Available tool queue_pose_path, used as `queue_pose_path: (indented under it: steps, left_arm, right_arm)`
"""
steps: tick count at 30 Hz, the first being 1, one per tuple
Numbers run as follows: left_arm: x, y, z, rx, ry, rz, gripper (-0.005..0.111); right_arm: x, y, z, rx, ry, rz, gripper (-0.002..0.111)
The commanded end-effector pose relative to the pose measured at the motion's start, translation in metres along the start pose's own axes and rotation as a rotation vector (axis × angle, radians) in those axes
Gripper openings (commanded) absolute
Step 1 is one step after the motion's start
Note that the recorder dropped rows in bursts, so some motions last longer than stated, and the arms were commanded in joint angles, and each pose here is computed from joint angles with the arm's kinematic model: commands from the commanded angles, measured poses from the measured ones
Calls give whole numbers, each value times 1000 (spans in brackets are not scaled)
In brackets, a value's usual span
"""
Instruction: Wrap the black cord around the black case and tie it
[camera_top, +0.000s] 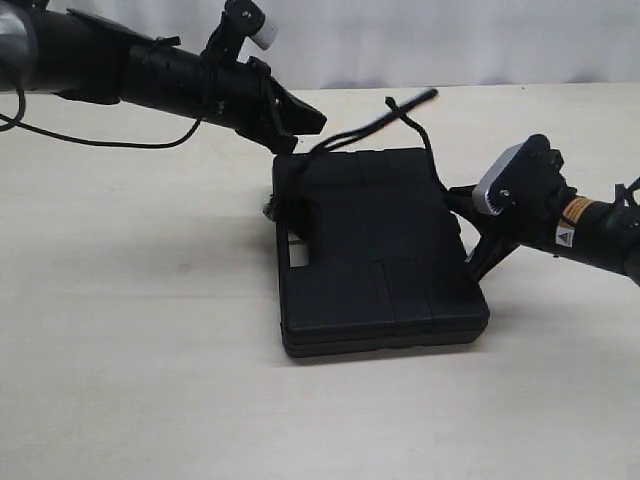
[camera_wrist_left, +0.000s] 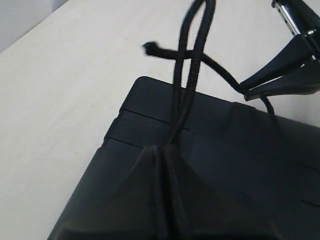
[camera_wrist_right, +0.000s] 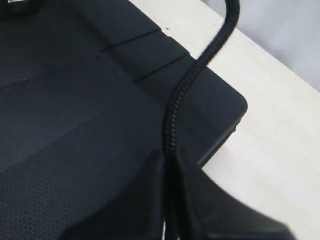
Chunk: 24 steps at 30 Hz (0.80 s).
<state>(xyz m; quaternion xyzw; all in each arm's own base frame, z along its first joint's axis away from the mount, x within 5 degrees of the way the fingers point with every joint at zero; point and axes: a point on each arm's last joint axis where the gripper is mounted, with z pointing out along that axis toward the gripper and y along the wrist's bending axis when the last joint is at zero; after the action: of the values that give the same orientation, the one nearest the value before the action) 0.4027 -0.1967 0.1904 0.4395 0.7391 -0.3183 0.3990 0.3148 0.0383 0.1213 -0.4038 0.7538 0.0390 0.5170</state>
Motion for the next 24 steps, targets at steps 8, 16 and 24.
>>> queue_pose_path:
  steps: [8, 16, 24]
  left_arm:
    - [20, 4, 13, 32, 40, 143, 0]
    - [17, -15, 11, 233, -35, 273, 0]
    - [14, -15, 11, 229, -60, 283, 0]
  right_arm:
    - [-9, 1, -2, -7, -93, 15, 4]
    - [-16, 1, -3, -5, -167, 31, 4]
    - [-24, 1, -5, -7, -262, 39, 4]
